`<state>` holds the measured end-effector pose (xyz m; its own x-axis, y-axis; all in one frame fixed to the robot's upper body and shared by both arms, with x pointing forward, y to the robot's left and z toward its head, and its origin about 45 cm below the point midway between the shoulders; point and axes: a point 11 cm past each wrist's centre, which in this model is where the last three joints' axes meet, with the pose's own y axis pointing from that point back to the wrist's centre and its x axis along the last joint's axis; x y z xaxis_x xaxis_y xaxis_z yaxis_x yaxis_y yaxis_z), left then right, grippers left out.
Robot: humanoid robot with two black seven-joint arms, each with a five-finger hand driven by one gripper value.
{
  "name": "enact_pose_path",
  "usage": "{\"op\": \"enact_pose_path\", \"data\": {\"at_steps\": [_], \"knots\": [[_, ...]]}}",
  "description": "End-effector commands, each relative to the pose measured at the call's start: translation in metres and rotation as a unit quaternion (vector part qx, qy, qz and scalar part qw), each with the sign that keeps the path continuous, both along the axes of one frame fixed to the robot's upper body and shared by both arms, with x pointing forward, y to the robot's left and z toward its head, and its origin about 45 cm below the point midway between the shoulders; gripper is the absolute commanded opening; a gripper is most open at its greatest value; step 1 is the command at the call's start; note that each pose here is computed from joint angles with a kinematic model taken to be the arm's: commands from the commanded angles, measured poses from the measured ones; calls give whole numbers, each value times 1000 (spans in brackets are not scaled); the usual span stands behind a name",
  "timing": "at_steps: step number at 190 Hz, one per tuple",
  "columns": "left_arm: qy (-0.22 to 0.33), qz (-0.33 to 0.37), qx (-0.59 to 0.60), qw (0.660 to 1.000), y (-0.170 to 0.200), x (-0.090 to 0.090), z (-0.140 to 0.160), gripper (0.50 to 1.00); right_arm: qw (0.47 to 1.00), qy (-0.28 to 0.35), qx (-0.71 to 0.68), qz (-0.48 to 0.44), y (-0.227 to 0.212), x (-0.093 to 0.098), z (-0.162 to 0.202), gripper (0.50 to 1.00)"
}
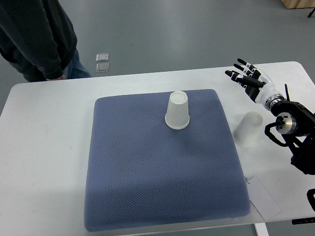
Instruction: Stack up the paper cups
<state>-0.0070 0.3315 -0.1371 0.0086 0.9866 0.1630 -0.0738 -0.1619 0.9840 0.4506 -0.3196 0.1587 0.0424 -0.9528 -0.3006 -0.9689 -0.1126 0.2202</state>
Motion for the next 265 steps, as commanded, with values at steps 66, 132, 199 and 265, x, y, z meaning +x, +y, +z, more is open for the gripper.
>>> {"op": "enact_pose_path", "data": {"at_steps": [66, 132, 199, 265], "knots": [[4, 1, 3, 1000, 2, -1, 0, 1000, 1000, -1, 0, 1, 0, 0, 0, 907], [5, 1, 2, 1000, 1, -2, 0, 1000, 1000, 1, -4, 11, 3, -1, -2, 907], [4, 1, 2, 1000, 1, -1, 0, 1000, 1000, -6, -2, 14, 4, 1, 3, 907], [4, 2, 1, 1000, 1, -1, 0, 1000, 997, -39, -43, 58, -25, 6, 35, 907]]}}
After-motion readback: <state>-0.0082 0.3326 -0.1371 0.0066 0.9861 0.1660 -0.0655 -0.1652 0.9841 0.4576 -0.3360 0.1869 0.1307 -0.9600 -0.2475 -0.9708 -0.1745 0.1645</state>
